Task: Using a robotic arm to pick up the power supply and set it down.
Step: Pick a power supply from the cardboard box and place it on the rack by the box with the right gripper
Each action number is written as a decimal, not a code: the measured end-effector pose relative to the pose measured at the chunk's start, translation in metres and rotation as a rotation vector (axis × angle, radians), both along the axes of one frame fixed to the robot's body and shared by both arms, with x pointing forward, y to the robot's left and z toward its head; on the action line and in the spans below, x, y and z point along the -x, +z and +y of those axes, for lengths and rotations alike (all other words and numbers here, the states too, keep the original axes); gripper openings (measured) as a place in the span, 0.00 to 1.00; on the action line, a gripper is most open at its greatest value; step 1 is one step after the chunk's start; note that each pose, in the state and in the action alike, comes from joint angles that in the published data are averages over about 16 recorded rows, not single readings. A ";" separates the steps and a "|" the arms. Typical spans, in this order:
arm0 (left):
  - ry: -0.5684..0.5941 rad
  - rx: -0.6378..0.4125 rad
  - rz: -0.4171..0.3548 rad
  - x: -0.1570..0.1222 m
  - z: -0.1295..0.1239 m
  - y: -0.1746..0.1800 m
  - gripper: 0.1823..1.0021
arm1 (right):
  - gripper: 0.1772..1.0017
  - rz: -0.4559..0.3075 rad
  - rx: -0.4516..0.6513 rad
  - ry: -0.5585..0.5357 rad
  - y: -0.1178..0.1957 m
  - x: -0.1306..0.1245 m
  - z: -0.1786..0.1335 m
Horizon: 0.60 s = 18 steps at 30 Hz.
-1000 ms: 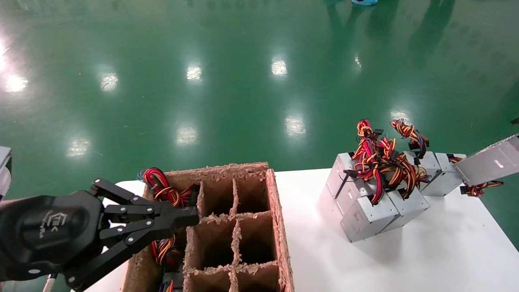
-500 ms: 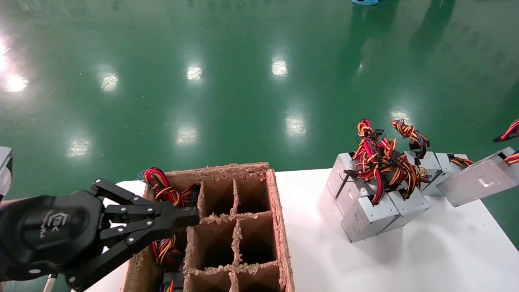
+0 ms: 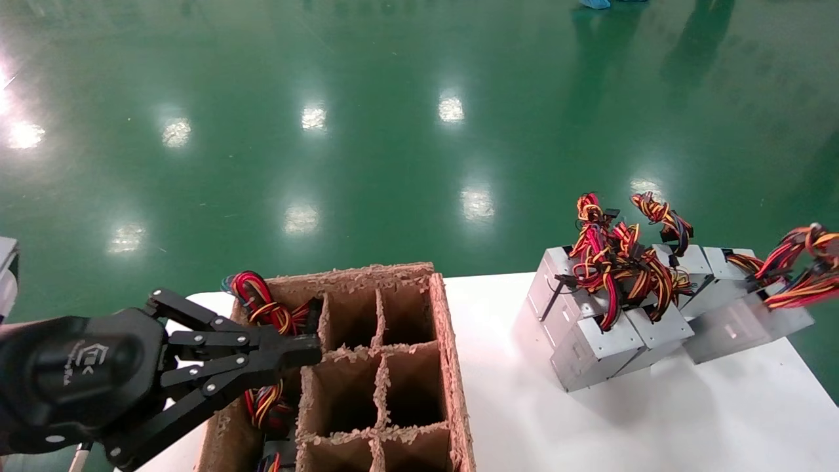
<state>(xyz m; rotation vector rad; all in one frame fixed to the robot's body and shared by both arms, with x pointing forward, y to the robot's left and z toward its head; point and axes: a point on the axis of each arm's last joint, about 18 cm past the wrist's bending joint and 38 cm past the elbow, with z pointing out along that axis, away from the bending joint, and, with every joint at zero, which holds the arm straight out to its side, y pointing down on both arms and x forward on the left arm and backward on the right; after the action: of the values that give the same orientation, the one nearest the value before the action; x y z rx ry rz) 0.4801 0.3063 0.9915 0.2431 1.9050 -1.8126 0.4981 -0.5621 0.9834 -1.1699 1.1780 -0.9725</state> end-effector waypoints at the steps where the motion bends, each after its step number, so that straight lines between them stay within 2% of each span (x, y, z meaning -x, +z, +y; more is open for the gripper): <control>1: 0.000 0.000 0.000 0.000 0.000 0.000 0.01 | 0.09 0.004 -0.002 0.002 -0.003 -0.001 0.002; 18: 0.000 0.000 0.000 0.000 0.000 0.000 0.01 | 0.09 0.023 -0.018 0.013 -0.031 -0.020 0.031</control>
<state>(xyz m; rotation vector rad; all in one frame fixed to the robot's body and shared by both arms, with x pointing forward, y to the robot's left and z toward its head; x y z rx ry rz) 0.4801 0.3063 0.9915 0.2431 1.9050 -1.8126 0.5185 -0.5307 0.9523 -1.1754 1.1937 -0.9397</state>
